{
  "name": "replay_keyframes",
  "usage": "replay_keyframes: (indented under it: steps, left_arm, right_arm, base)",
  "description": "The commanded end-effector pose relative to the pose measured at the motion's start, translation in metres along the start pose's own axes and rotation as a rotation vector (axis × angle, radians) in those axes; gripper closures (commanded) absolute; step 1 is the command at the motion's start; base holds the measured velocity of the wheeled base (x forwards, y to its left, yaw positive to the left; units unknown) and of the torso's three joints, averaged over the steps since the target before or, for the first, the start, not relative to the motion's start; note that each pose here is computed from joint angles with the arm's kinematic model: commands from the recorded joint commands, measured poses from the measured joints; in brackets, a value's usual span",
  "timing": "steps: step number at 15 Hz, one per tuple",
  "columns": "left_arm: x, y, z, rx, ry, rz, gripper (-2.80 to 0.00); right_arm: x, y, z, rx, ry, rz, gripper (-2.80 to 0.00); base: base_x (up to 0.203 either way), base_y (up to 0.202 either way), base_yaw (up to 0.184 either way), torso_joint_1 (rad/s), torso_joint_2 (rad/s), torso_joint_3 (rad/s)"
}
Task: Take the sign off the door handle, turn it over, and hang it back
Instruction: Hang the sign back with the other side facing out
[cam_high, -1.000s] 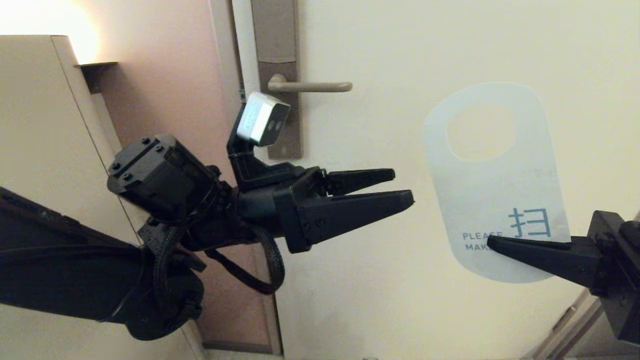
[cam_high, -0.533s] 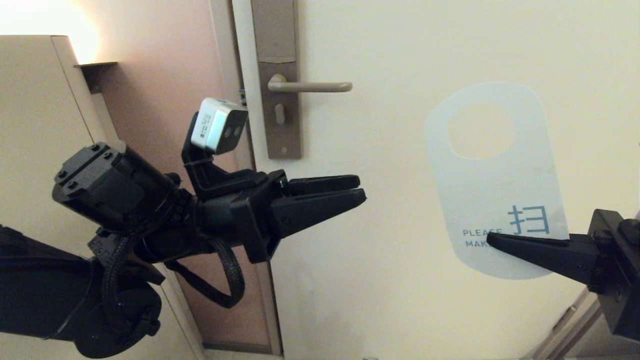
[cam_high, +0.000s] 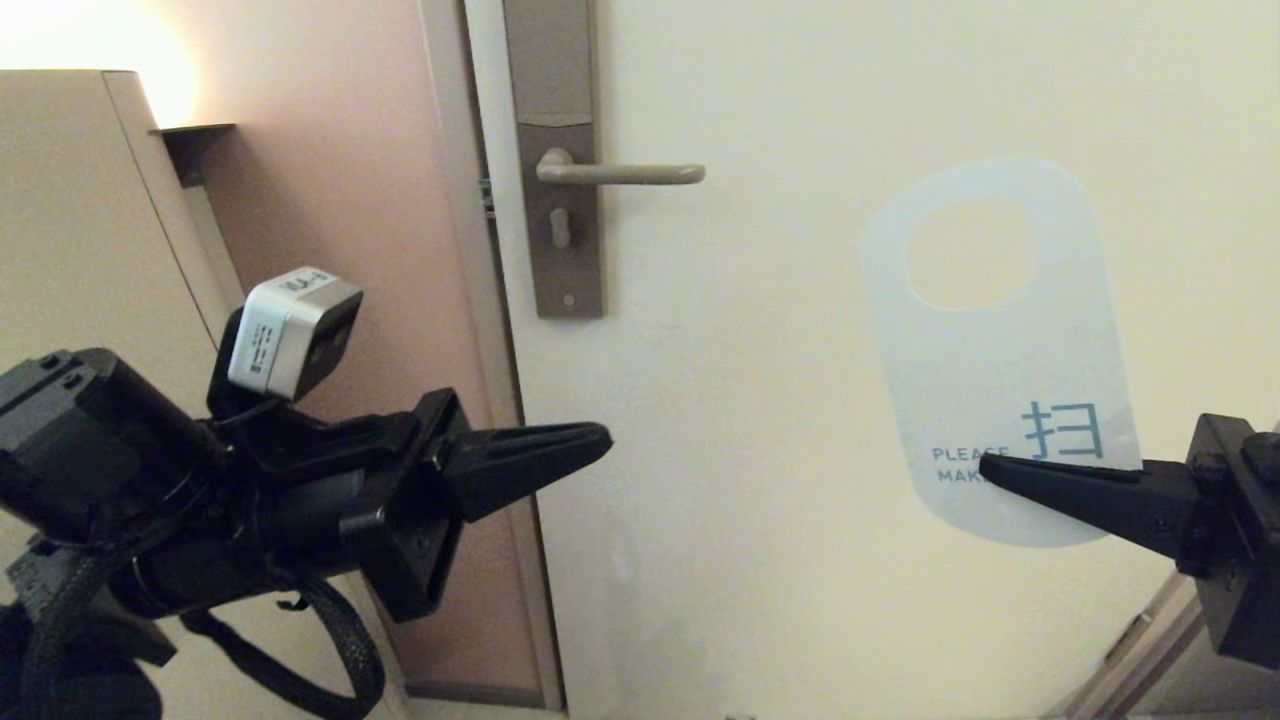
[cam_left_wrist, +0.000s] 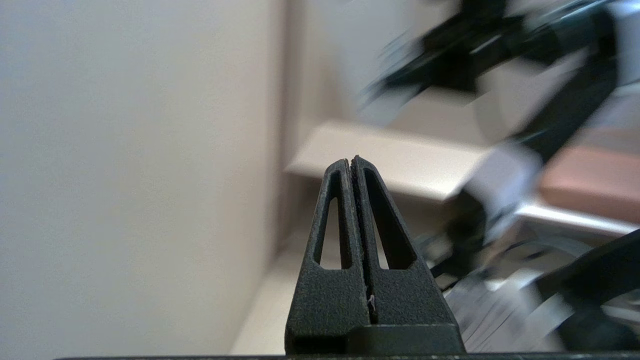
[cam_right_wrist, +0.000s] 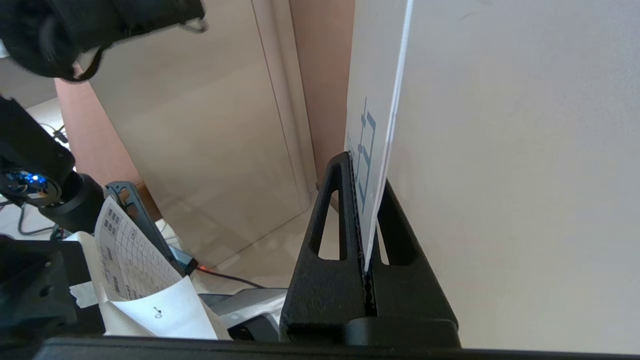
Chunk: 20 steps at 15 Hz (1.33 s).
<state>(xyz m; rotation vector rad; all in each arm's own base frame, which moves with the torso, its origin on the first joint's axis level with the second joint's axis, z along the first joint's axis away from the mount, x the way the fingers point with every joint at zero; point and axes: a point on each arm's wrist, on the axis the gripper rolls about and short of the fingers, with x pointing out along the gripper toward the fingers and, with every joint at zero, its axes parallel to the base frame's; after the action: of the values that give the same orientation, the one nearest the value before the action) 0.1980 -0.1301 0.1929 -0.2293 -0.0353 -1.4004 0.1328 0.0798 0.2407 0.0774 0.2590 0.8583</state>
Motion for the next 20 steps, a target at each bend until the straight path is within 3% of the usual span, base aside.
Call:
replay_keyframes:
  steps: [1, 5, 8, 10, 16, 20]
  left_arm:
    - [-0.023, -0.011, -0.001, 0.035, 0.034, 0.09, 0.0]
    - [-0.051, -0.017, -0.013, 0.101, 0.123, 0.45, 0.0]
    - [-0.075, -0.01, -0.004, 0.157, 0.107, 0.647, 0.0]
    - [-0.095, -0.018, 0.005, 0.208, 0.07, 0.778, 0.0]
    - [-0.144, -0.069, -0.031, 0.253, 0.094, 1.103, 0.0]
    - [-0.154, -0.104, -0.043, 0.248, 0.1, 1.159, 0.0]
  right_arm:
    - [0.0, 0.0, -0.002, 0.001, 0.003, 0.001, 0.0]
    - [-0.002, 0.0, -0.003, 0.002, 0.001, -0.023, 0.0]
    - [-0.002, -0.001, -0.003, 0.0, -0.005, -0.06, 0.0]
    - [-0.002, -0.001, -0.002, -0.001, -0.009, -0.07, 0.0]
    - [-0.008, 0.001, -0.001, -0.007, -0.03, -0.102, 0.0]
    - [-0.013, 0.003, 0.0, -0.012, -0.046, -0.102, 0.0]
  base:
    - [0.0, 0.0, 0.0, 0.0, 0.0, 0.0]
    - [0.0, 0.0, 0.0, 0.0, 0.0, 0.0]
    - [0.0, 0.0, 0.0, 0.0, 0.0, 0.0]
    - [0.0, 0.0, 0.0, 0.0, 0.0, 0.0]
    - [0.0, 0.0, 0.0, 0.0, 0.0, 0.0]
    - [0.0, 0.0, 0.0, 0.0, 0.0, 0.0]
